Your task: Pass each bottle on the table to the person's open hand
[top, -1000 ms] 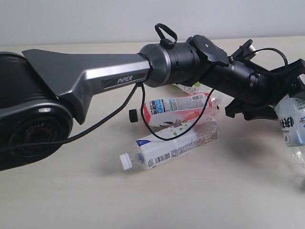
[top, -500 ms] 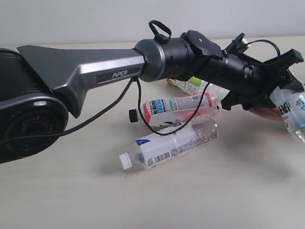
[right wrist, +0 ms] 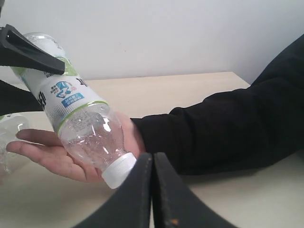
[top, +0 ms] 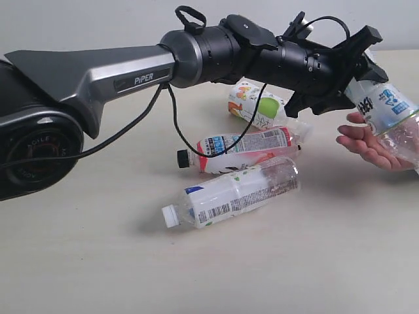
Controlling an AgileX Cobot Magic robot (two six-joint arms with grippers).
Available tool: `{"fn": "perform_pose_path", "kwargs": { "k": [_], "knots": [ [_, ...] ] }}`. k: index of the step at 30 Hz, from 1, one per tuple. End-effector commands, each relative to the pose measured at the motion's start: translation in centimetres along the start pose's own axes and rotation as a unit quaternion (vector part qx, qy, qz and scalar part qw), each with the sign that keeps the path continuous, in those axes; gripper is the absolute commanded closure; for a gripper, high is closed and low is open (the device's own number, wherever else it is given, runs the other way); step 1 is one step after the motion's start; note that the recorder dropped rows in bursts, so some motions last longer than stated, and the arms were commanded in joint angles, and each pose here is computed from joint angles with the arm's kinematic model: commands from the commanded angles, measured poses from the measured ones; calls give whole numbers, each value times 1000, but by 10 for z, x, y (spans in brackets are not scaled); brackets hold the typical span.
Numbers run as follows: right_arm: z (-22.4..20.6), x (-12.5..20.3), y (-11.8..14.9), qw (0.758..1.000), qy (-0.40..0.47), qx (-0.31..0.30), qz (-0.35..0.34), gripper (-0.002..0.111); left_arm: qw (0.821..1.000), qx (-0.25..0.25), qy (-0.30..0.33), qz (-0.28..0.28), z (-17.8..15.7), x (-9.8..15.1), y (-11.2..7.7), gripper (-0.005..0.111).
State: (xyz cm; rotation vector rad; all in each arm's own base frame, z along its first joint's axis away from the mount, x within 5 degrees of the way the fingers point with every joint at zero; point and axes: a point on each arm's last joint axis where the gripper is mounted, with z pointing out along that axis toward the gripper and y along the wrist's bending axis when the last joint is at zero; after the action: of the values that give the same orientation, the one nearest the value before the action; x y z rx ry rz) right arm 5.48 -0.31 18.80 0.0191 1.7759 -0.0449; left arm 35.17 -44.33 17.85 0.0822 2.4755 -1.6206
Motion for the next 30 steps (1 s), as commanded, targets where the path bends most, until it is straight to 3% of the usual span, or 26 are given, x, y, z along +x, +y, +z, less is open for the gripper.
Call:
{"fn": "perform_pose_path", "kwargs": {
  "k": [1,3,4,16,30],
  "knots": [
    [0,1,0,1000,-4,2,-1,108,1000,0,21,3,2,4,3,41],
    [0,1,0,1000,-4,2,-1,108,1000,0,22,9,2,4,3,17],
    [0,1,0,1000,-4,2,-1,108,1000,0,22,15,2,4,3,15],
    [0,1,0,1000,-4,2,-1,108,998,8,43,52,-3,7,-6,15],
    [0,0,0,1000,-5,2,-1,108,988,16,84,131,-40,8,-49,15]
  ]
}}
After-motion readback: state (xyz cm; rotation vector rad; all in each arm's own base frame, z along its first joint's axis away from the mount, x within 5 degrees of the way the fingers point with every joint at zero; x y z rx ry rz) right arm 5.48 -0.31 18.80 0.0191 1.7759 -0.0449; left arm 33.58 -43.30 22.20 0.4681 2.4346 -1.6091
